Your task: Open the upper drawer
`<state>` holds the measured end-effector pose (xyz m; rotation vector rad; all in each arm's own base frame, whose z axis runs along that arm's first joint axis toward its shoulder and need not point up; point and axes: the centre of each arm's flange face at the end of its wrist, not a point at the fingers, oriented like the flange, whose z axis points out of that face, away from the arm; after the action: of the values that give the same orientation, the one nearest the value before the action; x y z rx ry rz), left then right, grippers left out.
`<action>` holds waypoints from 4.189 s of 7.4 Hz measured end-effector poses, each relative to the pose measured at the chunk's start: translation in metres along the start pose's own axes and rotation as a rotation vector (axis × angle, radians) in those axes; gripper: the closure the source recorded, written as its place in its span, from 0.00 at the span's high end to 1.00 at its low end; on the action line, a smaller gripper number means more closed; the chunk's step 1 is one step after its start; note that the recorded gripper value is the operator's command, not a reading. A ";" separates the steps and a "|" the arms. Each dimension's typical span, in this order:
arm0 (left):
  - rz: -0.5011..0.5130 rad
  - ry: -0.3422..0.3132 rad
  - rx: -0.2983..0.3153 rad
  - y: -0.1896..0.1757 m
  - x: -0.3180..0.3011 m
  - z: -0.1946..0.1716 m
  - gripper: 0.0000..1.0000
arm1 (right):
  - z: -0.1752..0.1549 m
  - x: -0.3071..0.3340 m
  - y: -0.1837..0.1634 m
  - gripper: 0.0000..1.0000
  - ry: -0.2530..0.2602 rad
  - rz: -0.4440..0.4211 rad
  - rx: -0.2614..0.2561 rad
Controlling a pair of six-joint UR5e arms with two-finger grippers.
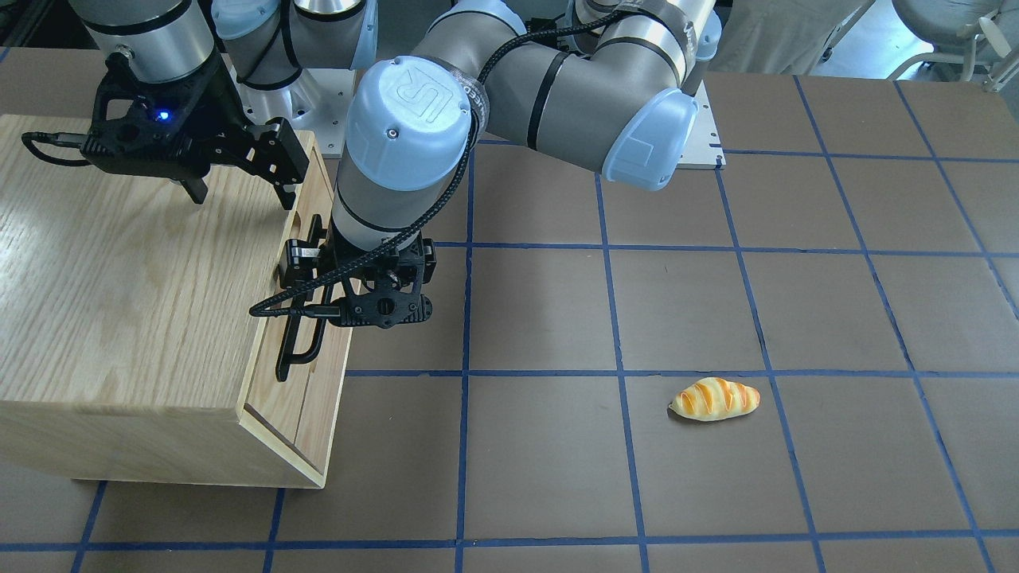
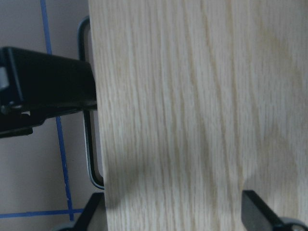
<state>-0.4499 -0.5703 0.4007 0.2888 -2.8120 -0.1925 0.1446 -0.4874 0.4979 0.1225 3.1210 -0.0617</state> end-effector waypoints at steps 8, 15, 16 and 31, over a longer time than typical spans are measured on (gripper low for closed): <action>0.039 -0.022 -0.007 -0.006 -0.006 0.011 1.00 | 0.000 0.000 0.000 1.00 0.000 0.000 0.000; 0.097 -0.079 0.047 -0.015 -0.018 -0.001 1.00 | 0.000 0.000 0.000 1.00 0.000 0.000 0.000; 0.094 -0.081 0.047 -0.018 -0.023 -0.004 1.00 | 0.000 0.000 0.000 1.00 0.000 0.000 0.000; 0.123 -0.133 0.043 -0.054 -0.075 -0.029 1.00 | 0.000 0.000 0.000 1.00 0.001 0.000 0.000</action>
<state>-0.3614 -0.6095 0.3978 0.1164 -2.9570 -0.1284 0.1447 -0.4873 0.4979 0.1219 3.1224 -0.0619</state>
